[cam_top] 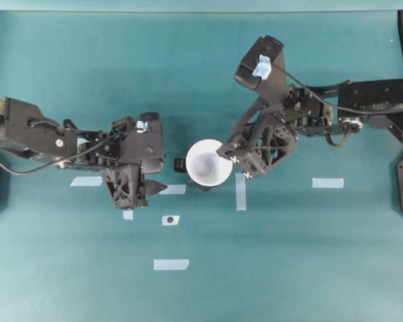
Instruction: Holding the cup holder with the left arm, the right arm places the cup into the cup holder.
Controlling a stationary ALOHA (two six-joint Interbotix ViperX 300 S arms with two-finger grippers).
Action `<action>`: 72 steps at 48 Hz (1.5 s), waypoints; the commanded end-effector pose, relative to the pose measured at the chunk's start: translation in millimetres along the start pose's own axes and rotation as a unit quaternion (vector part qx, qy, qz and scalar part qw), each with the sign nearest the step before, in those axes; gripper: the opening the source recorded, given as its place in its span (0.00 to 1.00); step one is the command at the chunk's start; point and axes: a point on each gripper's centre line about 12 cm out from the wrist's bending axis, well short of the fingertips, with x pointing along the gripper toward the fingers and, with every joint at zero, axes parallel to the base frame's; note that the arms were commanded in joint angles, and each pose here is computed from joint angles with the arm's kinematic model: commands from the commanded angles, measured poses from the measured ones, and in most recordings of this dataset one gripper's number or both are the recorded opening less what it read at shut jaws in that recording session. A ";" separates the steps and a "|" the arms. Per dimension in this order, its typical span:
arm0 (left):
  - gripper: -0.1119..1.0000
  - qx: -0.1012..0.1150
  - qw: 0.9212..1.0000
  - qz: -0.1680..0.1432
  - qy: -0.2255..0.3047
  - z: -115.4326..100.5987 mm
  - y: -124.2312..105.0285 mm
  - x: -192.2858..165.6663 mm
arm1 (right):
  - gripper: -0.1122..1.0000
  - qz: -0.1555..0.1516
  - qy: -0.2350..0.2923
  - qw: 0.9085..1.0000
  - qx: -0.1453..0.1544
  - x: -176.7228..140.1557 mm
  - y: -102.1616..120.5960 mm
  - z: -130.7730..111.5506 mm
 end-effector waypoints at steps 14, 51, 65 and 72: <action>0.87 0.008 0.999 -0.003 -0.051 28.7 -3.8 -21.9 | 0.84 0.043 -0.048 0.998 -0.010 -47.0 15.8 3.0; 0.87 0.008 0.999 -0.004 -0.053 26.9 -4.5 -13.8 | 0.83 0.082 -0.114 0.989 -0.046 -69.5 7.0 -24.5; 0.86 0.009 0.999 -0.007 -0.049 24.5 -6.8 -12.4 | 0.83 0.087 -0.119 0.987 -0.055 -67.8 5.8 -30.4; 0.86 0.012 0.999 -0.009 -0.048 23.2 -9.0 -12.4 | 0.83 0.091 -0.126 0.981 -0.113 -64.6 10.0 -38.5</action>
